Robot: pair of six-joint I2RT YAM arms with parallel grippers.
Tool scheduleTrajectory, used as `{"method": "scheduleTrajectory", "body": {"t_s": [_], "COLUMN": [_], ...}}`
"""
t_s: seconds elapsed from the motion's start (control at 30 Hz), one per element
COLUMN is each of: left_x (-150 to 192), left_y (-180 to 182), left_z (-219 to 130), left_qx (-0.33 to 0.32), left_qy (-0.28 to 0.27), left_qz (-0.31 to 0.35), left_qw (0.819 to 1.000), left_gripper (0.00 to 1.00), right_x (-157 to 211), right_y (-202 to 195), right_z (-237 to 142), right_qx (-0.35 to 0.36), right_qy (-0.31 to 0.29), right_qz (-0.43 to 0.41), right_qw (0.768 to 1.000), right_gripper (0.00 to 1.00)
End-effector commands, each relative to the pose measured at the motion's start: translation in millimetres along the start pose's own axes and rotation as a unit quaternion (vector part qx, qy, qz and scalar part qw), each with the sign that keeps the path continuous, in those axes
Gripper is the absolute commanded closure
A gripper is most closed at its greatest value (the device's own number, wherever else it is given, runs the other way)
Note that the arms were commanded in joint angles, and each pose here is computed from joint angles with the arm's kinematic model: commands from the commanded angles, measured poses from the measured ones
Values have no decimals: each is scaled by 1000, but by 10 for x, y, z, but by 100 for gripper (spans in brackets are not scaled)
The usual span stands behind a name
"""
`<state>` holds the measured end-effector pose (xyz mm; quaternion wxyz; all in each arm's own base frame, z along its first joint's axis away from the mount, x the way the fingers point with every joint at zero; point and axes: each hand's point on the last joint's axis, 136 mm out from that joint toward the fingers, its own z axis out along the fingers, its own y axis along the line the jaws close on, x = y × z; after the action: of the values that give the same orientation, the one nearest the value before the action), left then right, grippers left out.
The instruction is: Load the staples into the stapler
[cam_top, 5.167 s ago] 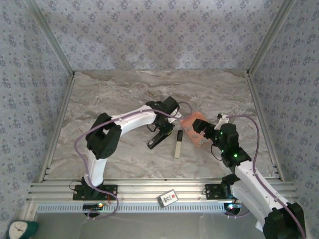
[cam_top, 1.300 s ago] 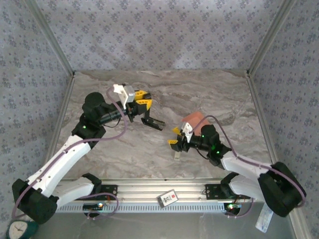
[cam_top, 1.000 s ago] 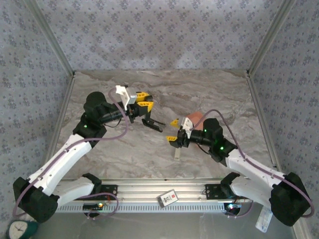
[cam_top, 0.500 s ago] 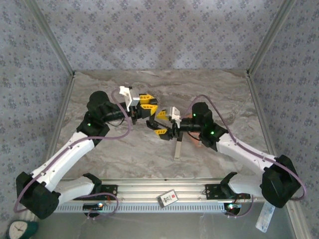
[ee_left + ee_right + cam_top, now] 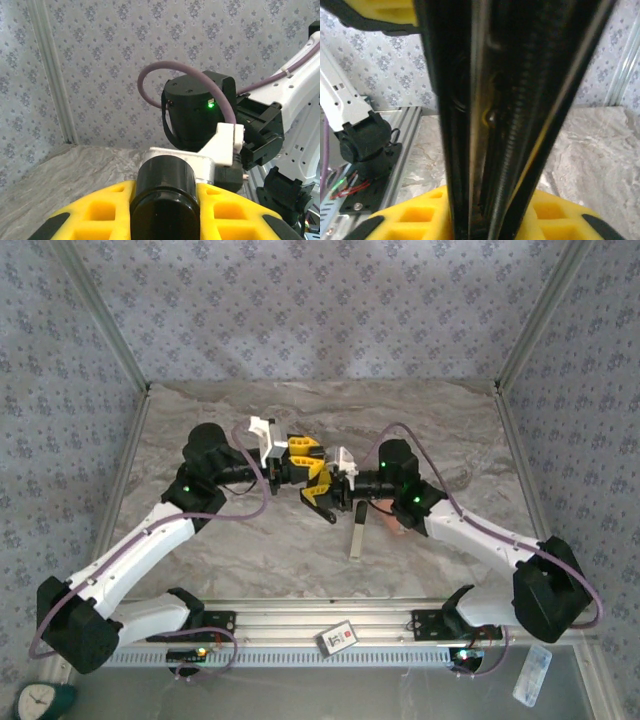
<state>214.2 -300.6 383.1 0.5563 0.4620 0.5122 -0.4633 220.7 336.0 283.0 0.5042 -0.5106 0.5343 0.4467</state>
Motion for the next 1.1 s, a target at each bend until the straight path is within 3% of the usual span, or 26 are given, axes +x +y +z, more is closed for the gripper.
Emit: {"method": "scheduleTrajectory", "body": {"t_s": [0.0, 0.2, 0.23, 0.3, 0.4, 0.6, 0.67, 0.8, 1.07], "left_x": [-302, -228, -181, -79, 168, 785, 963, 1232, 1519], "left_y": [25, 449, 521, 710, 1001, 1214, 1221, 1183, 1116], "left_z": [-65, -302, -361, -543, -894, -1483, -1617, -1755, -1913], "left_qx": [-27, -188, -217, -293, -413, -548, -570, -589, -604], "left_qy": [-43, -48, -42, -31, -12, 43, 56, 82, 114], "left_qz": [42, 12, 6, -16, -67, -148, -171, -195, -214], "left_qw": [998, 981, 975, 955, 908, 822, 801, 780, 759], "left_gripper": [95, 41, 36, 29, 18, 17, 17, 17, 17], "right_x": [-154, -91, -73, 4, 183, 627, 788, 1116, 1517], "right_y": [2, -289, -339, -502, -726, -970, -990, -1001, -1153], "right_z": [-26, -113, -123, -150, -192, -199, -181, -23, 376], "right_qx": [5, 127, 150, 218, 313, 441, 472, 507, 508], "right_qy": [-31, -34, -31, -14, 27, 86, 112, 177, 265], "right_qz": [-11, 41, 60, 111, 187, 302, 328, 341, 355], "right_qw": [999, 990, 986, 969, 931, 841, 811, 771, 738], "right_gripper": [87, 100, 100, 100, 100, 100, 100, 100, 100]}}
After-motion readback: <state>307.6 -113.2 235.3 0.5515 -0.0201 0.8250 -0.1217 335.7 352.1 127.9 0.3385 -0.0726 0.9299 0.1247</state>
